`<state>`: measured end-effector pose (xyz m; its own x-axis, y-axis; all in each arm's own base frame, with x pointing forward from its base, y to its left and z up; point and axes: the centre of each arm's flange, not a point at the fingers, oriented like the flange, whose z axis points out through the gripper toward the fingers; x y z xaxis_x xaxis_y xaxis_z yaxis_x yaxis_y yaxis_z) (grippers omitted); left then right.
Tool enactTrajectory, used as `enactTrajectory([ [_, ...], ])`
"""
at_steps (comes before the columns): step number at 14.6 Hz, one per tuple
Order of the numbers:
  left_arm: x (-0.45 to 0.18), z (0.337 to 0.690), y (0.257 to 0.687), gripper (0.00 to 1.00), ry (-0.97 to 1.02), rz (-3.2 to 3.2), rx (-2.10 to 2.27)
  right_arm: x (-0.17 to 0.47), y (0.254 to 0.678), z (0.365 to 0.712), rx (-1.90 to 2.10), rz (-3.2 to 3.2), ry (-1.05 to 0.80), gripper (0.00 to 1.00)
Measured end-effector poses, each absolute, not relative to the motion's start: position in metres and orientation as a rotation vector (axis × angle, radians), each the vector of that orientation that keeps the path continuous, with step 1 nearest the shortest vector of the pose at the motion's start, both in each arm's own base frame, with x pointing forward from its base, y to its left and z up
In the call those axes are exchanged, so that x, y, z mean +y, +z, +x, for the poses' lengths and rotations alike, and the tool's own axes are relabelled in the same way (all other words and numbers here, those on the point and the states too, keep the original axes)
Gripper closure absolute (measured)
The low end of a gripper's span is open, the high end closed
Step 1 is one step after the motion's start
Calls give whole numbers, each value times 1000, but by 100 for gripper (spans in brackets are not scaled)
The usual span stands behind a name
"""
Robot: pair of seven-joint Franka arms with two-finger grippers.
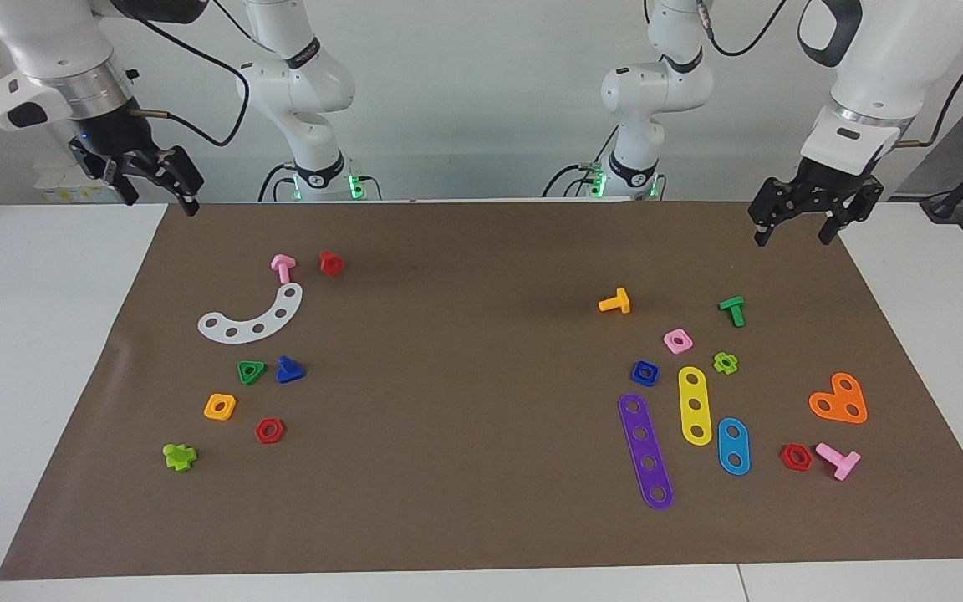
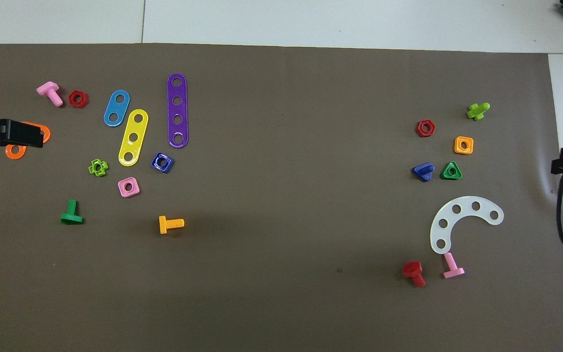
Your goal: Unscrew and place screws in storage area
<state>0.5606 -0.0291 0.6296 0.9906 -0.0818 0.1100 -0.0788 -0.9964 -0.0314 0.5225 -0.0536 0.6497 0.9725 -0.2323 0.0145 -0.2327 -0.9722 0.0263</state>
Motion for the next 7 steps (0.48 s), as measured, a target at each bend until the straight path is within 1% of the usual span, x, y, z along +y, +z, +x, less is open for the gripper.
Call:
enactTrajectory([
  [7, -29, 561, 629, 0, -172, -3107, 125, -47, 638, 530, -332, 3089, -20, 0],
])
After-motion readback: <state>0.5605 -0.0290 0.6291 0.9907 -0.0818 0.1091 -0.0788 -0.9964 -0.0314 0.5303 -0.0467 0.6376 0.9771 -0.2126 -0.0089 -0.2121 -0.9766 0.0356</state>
